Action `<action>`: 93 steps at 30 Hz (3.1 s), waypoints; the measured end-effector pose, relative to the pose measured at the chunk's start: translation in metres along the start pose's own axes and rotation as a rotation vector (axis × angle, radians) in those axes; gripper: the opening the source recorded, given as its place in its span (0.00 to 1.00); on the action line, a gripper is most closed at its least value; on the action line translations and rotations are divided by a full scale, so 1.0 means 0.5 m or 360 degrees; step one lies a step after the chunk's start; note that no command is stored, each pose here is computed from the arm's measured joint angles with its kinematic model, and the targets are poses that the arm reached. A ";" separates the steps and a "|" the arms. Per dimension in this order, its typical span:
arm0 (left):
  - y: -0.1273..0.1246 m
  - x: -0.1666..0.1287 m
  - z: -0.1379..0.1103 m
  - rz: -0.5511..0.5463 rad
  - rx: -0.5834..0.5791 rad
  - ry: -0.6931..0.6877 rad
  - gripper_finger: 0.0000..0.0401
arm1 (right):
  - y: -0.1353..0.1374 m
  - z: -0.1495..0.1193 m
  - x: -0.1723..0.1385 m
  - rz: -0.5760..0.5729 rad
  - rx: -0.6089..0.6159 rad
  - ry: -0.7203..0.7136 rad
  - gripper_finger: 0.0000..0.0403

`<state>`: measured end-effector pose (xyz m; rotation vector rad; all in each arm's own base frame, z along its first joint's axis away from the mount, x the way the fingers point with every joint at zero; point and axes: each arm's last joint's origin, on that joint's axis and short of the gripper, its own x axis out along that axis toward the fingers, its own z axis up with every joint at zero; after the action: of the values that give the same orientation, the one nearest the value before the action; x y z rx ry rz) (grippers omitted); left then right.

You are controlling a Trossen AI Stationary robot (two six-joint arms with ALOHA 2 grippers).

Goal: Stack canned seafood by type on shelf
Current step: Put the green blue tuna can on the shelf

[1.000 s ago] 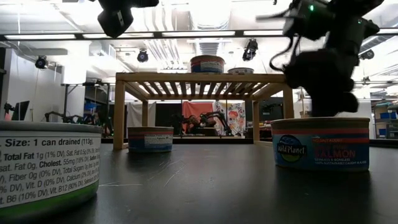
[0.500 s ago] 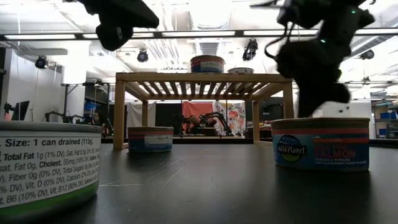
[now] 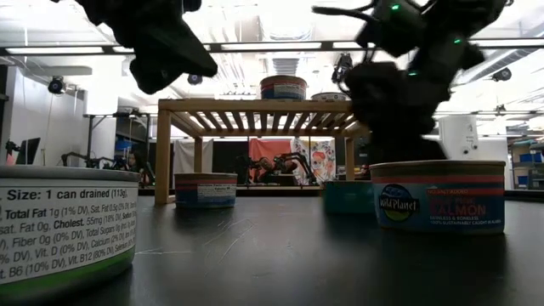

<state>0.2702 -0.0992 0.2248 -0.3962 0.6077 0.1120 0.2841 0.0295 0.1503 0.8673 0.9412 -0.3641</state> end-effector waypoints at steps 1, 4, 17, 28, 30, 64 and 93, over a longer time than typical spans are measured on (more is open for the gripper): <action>0.000 0.003 -0.002 0.0005 0.0003 0.0008 0.00 | 0.009 0.004 0.012 0.0072 0.0001 0.0003 0.03; -0.002 0.013 -0.005 -0.0007 0.0004 0.0010 0.00 | 0.043 0.016 0.041 0.0286 -0.0090 0.0058 0.03; -0.013 0.101 -0.039 -0.0099 0.0235 -0.0005 0.00 | 0.100 0.049 -0.001 0.0029 -0.0307 0.0155 0.03; -0.002 0.145 -0.051 -0.0203 0.0424 0.0019 0.00 | 0.089 0.037 -0.058 -0.0027 -0.0213 0.0151 0.03; 0.003 0.152 -0.046 -0.0198 0.0423 -0.0012 0.00 | 0.083 0.032 -0.060 -0.0048 -0.0214 0.0154 0.03; 0.017 0.145 -0.042 -0.0169 -0.1247 0.0209 0.15 | 0.065 -0.013 0.050 0.0361 -0.0750 -0.0145 0.03; 0.053 0.192 -0.050 -0.0031 -0.1541 0.0091 0.37 | 0.050 -0.020 0.075 0.0233 -0.0830 -0.0107 0.03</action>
<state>0.3296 -0.0859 0.1423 -1.3443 0.5757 0.3805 0.3150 0.0562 0.1286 0.4382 0.8494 -0.0140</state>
